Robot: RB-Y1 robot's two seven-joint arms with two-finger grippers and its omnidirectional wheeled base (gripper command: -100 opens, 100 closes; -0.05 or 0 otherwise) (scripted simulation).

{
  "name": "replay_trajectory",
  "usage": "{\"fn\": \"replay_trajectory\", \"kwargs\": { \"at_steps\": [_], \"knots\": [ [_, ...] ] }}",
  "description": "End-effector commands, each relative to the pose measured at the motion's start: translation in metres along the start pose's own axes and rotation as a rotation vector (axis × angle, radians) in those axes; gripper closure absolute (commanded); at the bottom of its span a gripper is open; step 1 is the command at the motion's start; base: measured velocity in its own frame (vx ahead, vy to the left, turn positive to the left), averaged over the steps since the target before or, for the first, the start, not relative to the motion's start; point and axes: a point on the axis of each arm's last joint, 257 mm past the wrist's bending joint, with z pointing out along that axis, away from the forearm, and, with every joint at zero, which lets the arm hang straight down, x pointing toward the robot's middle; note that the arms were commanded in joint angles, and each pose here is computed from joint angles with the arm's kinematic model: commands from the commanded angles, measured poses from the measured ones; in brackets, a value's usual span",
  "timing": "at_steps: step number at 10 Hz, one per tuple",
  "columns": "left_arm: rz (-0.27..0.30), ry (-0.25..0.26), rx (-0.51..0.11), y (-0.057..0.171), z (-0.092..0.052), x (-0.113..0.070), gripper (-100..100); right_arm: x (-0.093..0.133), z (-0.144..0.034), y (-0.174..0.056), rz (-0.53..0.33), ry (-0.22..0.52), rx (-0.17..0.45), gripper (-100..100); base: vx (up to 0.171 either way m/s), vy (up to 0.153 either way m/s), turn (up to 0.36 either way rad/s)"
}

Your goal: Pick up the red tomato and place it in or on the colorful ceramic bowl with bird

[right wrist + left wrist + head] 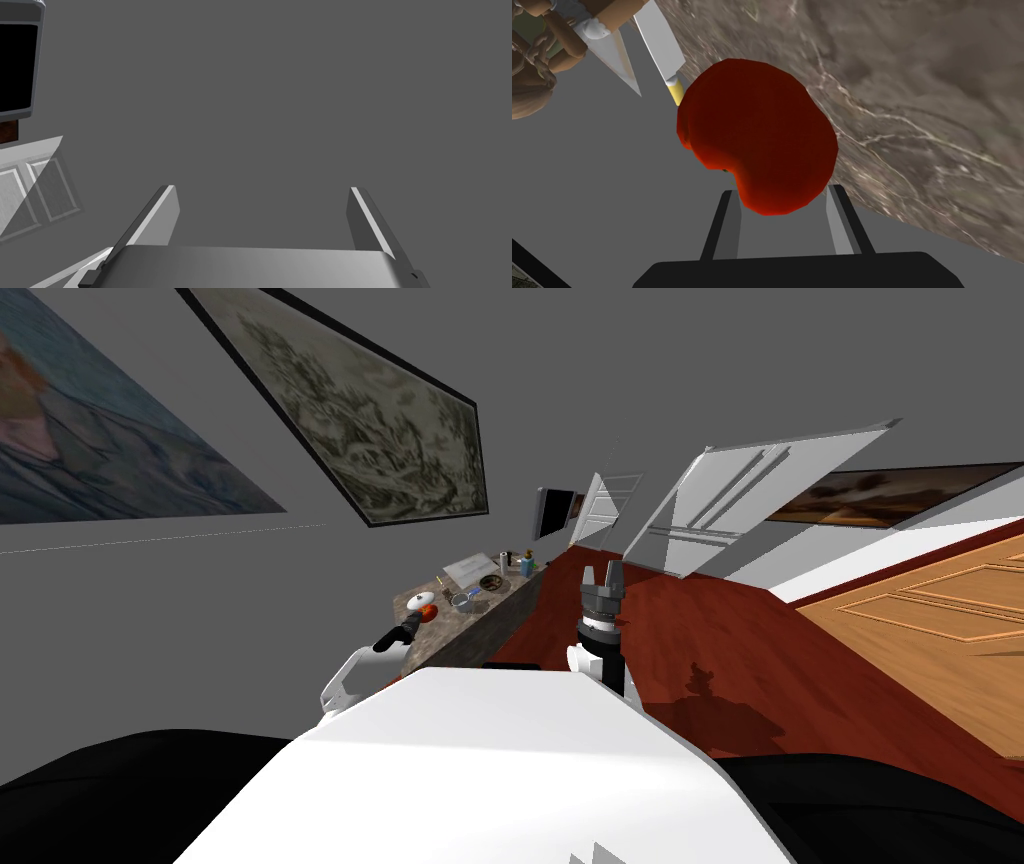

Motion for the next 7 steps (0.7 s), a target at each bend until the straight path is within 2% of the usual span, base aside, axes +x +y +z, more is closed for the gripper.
{"fn": "replay_trajectory", "kwargs": {
  "at_steps": [1,3,4,5,6,7],
  "knots": [
    [0.0,0.0,0.0,0.0,0.0,0.0,100,0.0,0.0,0.0,0.0,0.0,0.0,0,0.0,0.0,0.0],
    [0.0,0.0,0.0,-0.0001,0.0,0.0001,100,0.0,0.0,0.0,0.0,0.0,0.0,0,0.0,0.0,0.0],
    [0.0,0.0,0.001,-0.0002,0.0,0.0001,0,0.0,0.0,0.0,0.0,0.0,0.0,0,0.0,0.0,0.0],
    [0.002,0.002,0.003,-0.0034,-0.0048,-0.0016,100,0.0,0.0,0.0,0.0,0.0,0.0,0,-0.038,-0.023,0.017],
    [0.002,0.001,0.003,-0.0019,-0.0019,-0.0009,100,0.0,0.0,0.0,0.0,0.0,0.0,0,-0.024,-0.015,0.008],
    [0.002,0.001,0.002,-0.0018,-0.0022,-0.0009,0,0.0,0.0,0.0,0.0,0.0,0.0,0,0.0,0.0,0.0]
  ]
}}
